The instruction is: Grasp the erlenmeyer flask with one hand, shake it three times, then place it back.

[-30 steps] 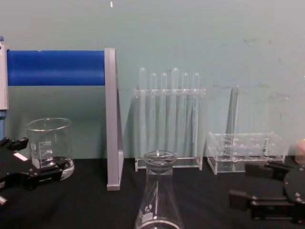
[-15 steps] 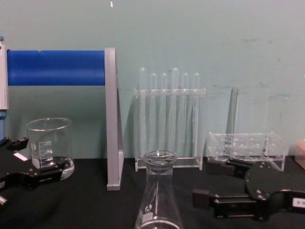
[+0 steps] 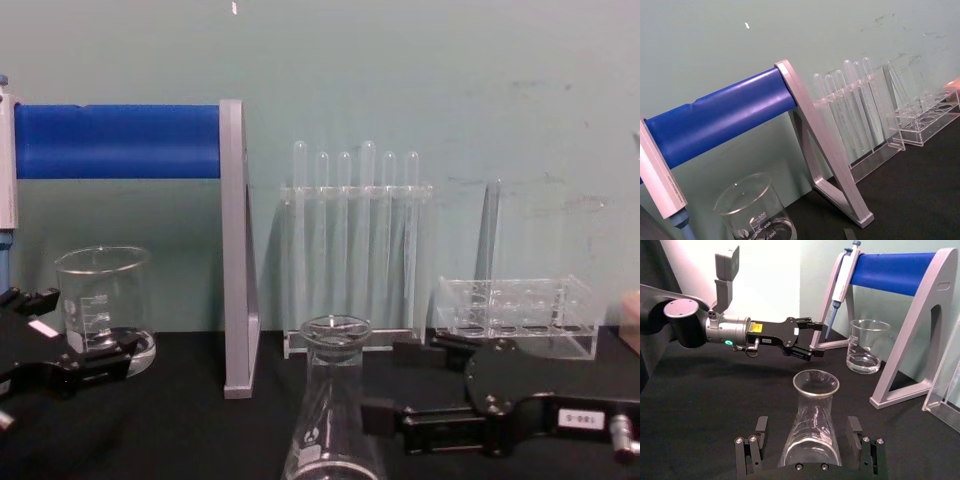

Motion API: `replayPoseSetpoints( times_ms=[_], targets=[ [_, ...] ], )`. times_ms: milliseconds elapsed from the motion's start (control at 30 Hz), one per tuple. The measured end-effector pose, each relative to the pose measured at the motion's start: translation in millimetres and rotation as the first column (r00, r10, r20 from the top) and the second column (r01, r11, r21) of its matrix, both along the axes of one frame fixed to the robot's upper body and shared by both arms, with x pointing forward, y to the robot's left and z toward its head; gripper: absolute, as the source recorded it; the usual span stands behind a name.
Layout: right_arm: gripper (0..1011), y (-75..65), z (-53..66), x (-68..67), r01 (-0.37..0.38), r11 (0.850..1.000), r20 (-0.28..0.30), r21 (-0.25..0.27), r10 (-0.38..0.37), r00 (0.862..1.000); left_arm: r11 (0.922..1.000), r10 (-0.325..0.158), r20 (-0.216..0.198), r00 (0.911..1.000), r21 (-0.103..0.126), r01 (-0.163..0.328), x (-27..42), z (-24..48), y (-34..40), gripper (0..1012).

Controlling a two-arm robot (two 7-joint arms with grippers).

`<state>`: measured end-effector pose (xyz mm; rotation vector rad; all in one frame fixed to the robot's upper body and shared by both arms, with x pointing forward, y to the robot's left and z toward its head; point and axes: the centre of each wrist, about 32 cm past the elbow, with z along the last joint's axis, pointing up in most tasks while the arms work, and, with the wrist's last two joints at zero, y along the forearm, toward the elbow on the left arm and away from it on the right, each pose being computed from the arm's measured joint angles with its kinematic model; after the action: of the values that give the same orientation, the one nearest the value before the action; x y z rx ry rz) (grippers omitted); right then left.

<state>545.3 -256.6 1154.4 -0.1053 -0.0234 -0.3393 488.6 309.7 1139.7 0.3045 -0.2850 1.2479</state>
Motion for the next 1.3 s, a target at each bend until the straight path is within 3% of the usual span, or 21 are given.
replayPoseSetpoints(
  times_ms=[700, 1300],
  targets=[
    [1000, 28.8, -3.0, 26.2, -0.025, 1.000, 0.008, 0.013, 0.025, 1.000, 1.0000, 0.000, 0.000, 1.0000, 0.000, 0.000, 0.0, 0.0, 0.0, 1001],
    [1000, 37.9, -3.8, 32.7, -0.036, 0.999, 0.010, 0.015, 0.036, 0.999, 1.0000, 0.000, 0.000, 1.0000, 0.000, 0.000, 0.0, 0.0, 0.0, 1001]
  ],
)
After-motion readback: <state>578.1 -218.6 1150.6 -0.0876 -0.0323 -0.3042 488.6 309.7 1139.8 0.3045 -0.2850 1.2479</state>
